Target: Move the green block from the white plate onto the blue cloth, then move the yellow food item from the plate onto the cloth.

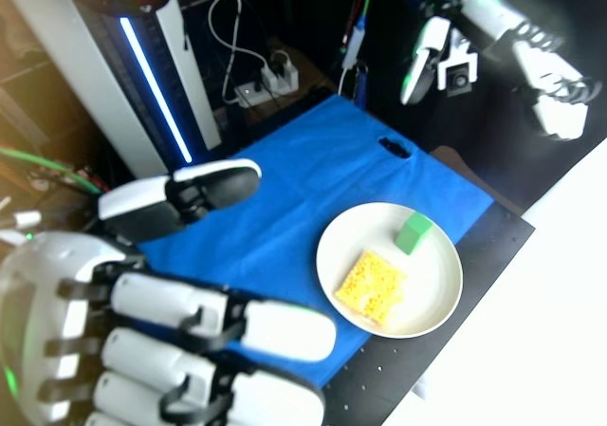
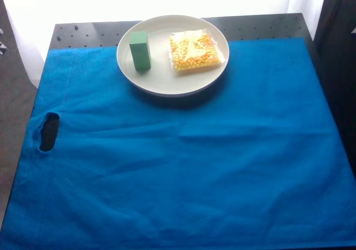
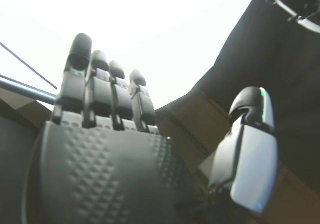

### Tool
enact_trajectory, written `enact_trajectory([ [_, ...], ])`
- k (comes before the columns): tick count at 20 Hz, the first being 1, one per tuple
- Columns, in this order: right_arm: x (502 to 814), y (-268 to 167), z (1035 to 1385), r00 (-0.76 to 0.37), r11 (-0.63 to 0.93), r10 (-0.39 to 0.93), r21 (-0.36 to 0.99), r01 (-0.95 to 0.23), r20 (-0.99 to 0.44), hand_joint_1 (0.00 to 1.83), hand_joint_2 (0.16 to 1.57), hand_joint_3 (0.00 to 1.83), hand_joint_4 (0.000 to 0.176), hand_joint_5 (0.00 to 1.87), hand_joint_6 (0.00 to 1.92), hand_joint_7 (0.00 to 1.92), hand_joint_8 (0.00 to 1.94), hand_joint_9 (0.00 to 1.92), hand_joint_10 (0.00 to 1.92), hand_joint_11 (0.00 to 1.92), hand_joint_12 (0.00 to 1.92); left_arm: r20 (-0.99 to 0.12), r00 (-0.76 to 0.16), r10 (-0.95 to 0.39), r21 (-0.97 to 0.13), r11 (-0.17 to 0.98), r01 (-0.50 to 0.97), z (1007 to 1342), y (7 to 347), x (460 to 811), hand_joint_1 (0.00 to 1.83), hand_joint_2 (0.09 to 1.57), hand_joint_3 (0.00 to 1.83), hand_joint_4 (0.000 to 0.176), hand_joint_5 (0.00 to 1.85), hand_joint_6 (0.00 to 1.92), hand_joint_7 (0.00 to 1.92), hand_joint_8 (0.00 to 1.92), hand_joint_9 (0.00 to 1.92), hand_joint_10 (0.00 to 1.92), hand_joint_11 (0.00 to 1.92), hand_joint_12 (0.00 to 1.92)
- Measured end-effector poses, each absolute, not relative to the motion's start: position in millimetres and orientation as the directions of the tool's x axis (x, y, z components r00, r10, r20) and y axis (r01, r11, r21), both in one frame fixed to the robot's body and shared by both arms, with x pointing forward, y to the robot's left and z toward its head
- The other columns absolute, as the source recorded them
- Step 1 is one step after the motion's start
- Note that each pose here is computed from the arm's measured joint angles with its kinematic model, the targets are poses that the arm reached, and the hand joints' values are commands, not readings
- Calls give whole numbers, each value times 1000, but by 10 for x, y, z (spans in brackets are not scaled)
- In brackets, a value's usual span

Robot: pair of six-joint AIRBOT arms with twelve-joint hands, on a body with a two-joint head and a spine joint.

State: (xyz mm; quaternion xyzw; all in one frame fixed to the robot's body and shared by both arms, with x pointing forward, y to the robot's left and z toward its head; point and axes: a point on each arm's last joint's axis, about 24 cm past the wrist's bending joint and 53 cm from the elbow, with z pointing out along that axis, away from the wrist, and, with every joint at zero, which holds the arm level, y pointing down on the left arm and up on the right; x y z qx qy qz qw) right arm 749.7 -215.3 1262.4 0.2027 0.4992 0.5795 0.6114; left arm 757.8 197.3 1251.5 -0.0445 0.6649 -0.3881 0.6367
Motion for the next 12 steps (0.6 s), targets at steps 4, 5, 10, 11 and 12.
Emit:
enact_trajectory([
  [4, 7507, -2170, 12622, -167, 249, 911, 827, -504, -376, 466, 811, 7, 51, 145, 1, 169, 12, 196, 5, 100, 561, -863, -196, -466, -503, 751, 428, 12533, 1917, 7645, 665, 811, 0, 1, 307, 0, 203, 1, 187, 0, 26, 854],
  [5, 7508, -2163, 12618, -168, 248, 912, 828, -504, -375, 451, 811, 6, 52, 149, 2, 190, 17, 212, 11, 105, 566, -874, -192, -447, -484, 761, 432, 12546, 1906, 7649, 684, 810, 0, 0, 315, 0, 212, 0, 215, 2, 41, 870],
  [10, 7508, -2110, 12591, -177, 242, 911, 830, -502, -372, 458, 820, 3, 16, 164, 3, 210, 11, 246, 15, 141, 596, -918, -240, -317, -389, 839, 381, 12324, 1916, 7730, 618, 773, 0, 0, 319, 3, 427, 2, 385, 0, 202, 404],
  [11, 7509, -2101, 12586, -179, 239, 912, 831, -502, -370, 449, 819, 3, 21, 163, 2, 203, 6, 244, 12, 135, 594, -925, -246, -291, -368, 849, 379, 12288, 1904, 7734, 621, 757, 0, 0, 313, 0, 415, 0, 362, 0, 193, 374],
  [12, 7509, -2092, 12583, -180, 239, 911, 831, -502, -371, 441, 823, 4, 22, 165, 2, 205, 6, 240, 10, 133, 594, -935, -254, -249, -332, 865, 375, 12228, 1883, 7748, 652, 743, 0, 0, 323, 4, 405, 0, 342, 0, 189, 363],
])
